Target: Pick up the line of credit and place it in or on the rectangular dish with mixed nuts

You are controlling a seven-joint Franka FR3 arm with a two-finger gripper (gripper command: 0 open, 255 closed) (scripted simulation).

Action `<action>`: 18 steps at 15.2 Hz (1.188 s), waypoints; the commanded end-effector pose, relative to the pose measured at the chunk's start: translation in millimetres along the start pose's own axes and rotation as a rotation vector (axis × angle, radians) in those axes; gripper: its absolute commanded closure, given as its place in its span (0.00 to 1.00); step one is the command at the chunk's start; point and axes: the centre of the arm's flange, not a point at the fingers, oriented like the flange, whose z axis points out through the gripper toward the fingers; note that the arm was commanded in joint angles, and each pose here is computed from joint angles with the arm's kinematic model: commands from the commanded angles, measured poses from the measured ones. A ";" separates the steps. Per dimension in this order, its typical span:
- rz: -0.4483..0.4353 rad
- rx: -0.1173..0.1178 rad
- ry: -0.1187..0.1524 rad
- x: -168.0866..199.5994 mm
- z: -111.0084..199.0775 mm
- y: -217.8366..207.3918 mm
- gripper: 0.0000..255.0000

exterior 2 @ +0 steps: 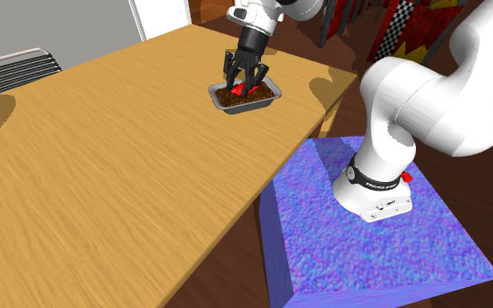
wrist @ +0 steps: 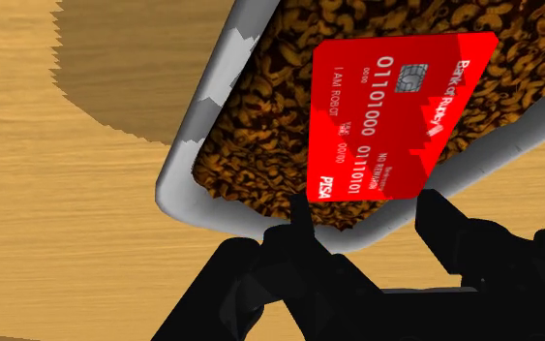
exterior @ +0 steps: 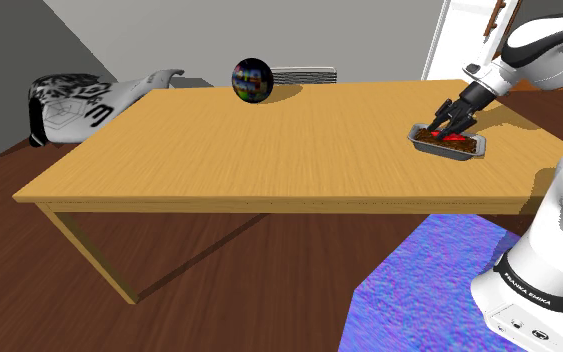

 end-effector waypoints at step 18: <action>0.000 0.000 0.000 -0.2 -49.9 0.1 0.00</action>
